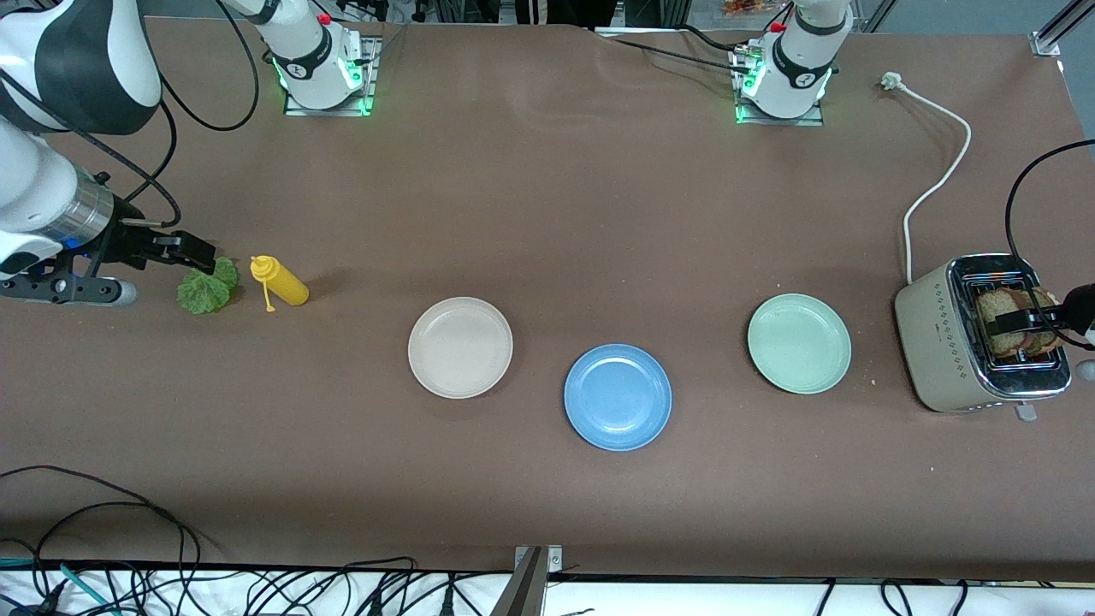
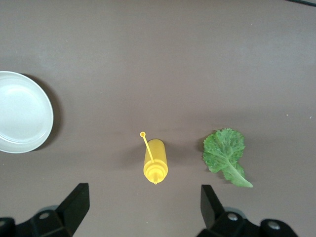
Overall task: Make sandwich in blue plate with both arms
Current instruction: 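Grasp the toast slice with the left gripper and lift it out, then carry the toast with the left gripper over the blue plate, then lower the toast flat onto the blue plate and open the left gripper, then raise the left gripper toward the toaster while the right gripper reaches the lettuce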
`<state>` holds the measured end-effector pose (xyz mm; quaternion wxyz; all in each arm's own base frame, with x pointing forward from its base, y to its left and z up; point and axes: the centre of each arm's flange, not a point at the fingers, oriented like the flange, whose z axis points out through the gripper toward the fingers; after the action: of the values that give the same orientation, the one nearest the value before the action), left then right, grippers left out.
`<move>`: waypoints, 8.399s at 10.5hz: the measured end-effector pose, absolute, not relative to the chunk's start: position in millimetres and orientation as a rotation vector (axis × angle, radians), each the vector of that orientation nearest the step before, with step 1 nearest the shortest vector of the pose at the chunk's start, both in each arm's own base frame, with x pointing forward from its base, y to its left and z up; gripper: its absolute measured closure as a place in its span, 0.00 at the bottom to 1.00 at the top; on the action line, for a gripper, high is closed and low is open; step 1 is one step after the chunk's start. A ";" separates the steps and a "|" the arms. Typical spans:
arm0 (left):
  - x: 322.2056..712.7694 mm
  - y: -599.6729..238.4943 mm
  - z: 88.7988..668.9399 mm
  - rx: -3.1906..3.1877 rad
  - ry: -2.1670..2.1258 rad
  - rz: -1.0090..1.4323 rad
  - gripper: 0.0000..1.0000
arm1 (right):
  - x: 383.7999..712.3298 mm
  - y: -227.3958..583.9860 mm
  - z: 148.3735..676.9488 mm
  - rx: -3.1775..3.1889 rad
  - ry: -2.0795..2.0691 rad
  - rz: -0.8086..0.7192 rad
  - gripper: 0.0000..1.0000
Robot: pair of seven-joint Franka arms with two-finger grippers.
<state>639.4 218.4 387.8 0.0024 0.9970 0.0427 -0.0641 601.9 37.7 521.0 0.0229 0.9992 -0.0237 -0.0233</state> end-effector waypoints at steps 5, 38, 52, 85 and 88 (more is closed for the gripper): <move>638.7 224.7 370.9 3.132 0.133 -0.245 0.25 | 601.9 37.6 521.0 3.094 -0.074 -0.072 0.00; 669.1 -150.9 456.4 3.070 -0.385 -0.275 0.92 | 602.8 35.8 520.2 3.093 -0.080 -0.074 0.00; 694.2 -323.7 308.3 2.695 0.049 -0.052 0.92 | 603.8 35.8 518.8 3.091 -0.080 -0.077 0.00; 626.3 -117.2 516.9 3.160 -0.101 -0.032 0.00 | 616.0 -92.5 345.7 2.961 0.798 -0.520 0.00; 613.5 -100.3 543.8 3.203 -0.078 0.037 0.00 | 592.8 -130.1 279.0 2.920 0.998 -0.446 0.00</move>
<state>613.5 -100.3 543.8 -0.0311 0.9992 -0.0243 0.0115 592.8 -130.1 279.0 0.0120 0.9365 0.3200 -0.1429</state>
